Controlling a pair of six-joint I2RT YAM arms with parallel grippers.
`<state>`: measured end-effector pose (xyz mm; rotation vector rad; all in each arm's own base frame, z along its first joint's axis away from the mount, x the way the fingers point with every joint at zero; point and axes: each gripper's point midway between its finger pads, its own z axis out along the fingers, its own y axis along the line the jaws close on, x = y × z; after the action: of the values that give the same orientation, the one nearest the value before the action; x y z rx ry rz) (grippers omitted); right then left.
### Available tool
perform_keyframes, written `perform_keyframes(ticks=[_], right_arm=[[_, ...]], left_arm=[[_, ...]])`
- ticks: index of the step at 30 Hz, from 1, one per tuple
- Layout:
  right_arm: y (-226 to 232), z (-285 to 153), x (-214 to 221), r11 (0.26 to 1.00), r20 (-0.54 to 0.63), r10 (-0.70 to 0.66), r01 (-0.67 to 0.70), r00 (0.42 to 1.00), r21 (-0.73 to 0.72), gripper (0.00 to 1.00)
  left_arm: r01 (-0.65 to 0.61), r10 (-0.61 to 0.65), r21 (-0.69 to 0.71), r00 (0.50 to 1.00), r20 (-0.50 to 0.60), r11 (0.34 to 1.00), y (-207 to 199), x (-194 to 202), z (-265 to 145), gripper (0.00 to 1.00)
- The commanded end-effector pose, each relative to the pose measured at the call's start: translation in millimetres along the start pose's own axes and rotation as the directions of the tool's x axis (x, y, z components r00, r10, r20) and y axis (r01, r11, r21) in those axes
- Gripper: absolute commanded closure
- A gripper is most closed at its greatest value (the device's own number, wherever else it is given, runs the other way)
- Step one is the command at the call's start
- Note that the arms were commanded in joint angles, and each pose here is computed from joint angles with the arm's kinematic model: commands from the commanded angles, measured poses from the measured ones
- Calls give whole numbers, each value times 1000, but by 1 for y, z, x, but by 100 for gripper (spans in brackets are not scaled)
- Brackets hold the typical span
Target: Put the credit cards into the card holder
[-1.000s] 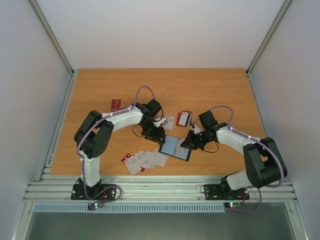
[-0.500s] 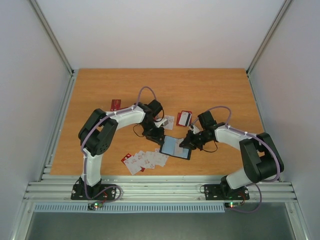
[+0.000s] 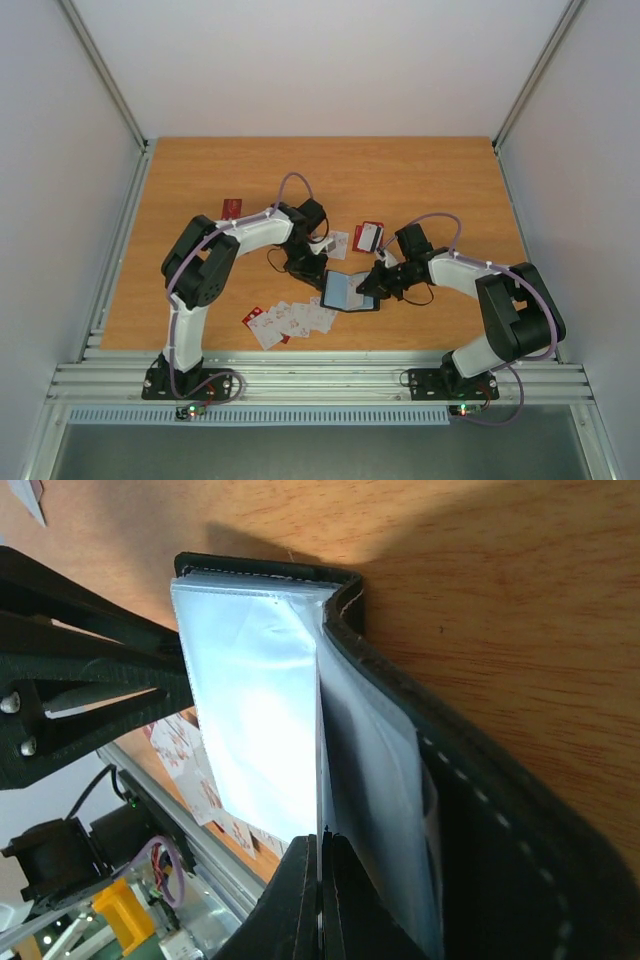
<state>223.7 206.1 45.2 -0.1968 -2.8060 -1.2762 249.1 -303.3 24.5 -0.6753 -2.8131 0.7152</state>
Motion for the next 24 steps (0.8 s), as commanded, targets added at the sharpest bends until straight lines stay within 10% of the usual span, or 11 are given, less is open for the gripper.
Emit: perform_keyframes(ticks=[1, 16, 24], right_arm=[[3, 5, -3, 998, 12, -47, 47, 999, -35, 99], [10, 5, -10, 993, 45, -98, 101, 994, -68, 99], [-2, -16, 3, 984, 12, -147, 145, 989, 102, 99]], left_arm=[[-19, 19, -22, 1000, -15, 1000, 1, -5, 8, 85], [-10, 8, -89, 1000, -24, 996, 11, -6, 4, 90], [18, -11, -142, 998, 54, 990, 8, -9, -22, 73]])
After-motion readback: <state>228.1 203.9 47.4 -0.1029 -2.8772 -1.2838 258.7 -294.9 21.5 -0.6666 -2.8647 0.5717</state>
